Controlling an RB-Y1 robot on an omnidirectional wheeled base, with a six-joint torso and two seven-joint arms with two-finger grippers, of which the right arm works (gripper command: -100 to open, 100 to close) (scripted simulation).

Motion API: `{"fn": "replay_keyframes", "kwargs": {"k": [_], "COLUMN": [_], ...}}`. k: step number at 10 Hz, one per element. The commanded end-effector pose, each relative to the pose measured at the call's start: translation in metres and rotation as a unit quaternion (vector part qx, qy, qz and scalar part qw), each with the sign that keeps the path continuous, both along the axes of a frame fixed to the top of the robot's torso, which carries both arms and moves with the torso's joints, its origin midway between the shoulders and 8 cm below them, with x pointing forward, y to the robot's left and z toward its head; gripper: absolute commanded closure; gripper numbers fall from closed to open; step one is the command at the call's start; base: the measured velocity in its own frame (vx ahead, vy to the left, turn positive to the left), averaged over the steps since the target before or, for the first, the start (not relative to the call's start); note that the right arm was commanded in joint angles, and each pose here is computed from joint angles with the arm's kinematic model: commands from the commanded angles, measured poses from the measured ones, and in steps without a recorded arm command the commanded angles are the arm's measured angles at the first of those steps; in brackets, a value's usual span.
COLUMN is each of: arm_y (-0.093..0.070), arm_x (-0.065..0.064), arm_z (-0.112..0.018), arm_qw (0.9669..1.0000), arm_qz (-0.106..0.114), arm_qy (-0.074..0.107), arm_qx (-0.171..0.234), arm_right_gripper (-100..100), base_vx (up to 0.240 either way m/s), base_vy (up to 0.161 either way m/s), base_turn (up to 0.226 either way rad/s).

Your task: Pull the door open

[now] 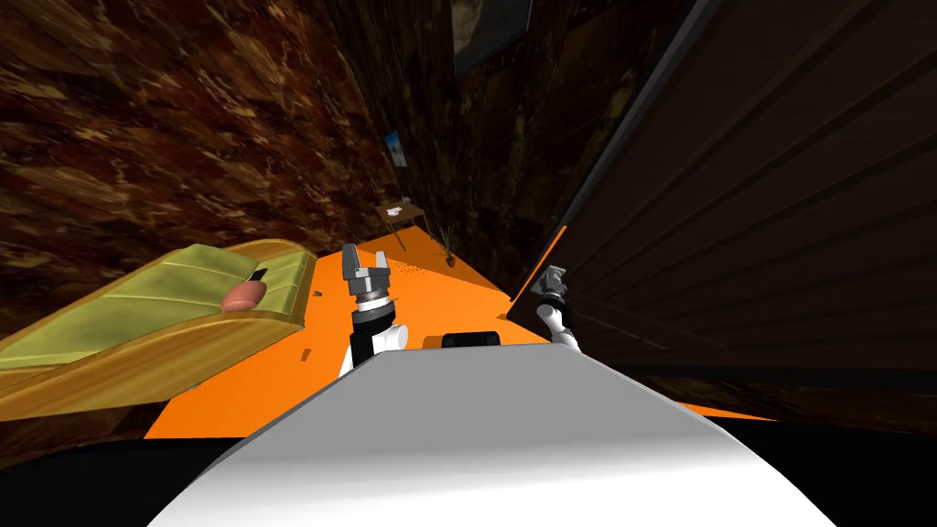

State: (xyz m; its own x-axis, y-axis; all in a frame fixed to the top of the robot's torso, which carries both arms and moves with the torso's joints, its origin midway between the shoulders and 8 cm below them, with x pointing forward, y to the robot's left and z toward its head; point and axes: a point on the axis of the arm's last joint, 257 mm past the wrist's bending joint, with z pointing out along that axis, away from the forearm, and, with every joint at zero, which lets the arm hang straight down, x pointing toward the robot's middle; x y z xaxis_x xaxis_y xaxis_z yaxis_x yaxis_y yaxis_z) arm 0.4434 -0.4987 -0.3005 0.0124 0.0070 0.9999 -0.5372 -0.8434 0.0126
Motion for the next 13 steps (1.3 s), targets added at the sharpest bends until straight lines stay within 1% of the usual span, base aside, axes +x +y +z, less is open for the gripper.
{"fn": "replay_keyframes", "kwargs": {"k": [1, 3, 4, 5, 6, 13], "arm_y": [0.006, 0.01, 0.008, 0.014, 0.015, 0.038], "arm_x": [0.005, 0.007, 0.003, 0.004, 0.005, 0.01], "arm_z": [0.004, 0.004, 0.0, -0.001, -0.001, 0.004], "arm_qw": [0.9999, 0.9996, 0.9997, 0.9995, 0.9994, 0.9971], "arm_qz": [0.015, 0.026, 0.022, 0.032, 0.034, 0.075], "arm_qy": [-0.006, -0.006, -0.001, 0.0, 0.0, -0.005], "arm_qx": [0.001, 0.003, 0.004, 0.006, 0.006, 0.004], "arm_right_gripper": [100, 100, 100, 100, 100, 100], "base_vx": [-0.266, -0.219, -0.09, -0.135, -0.197, -0.233], "base_vy": [-0.02, -0.028, 0.003, 0.002, -0.005, -0.023], "base_turn": [0.149, 0.144, 0.031, 0.077, 0.101, 0.112]}}
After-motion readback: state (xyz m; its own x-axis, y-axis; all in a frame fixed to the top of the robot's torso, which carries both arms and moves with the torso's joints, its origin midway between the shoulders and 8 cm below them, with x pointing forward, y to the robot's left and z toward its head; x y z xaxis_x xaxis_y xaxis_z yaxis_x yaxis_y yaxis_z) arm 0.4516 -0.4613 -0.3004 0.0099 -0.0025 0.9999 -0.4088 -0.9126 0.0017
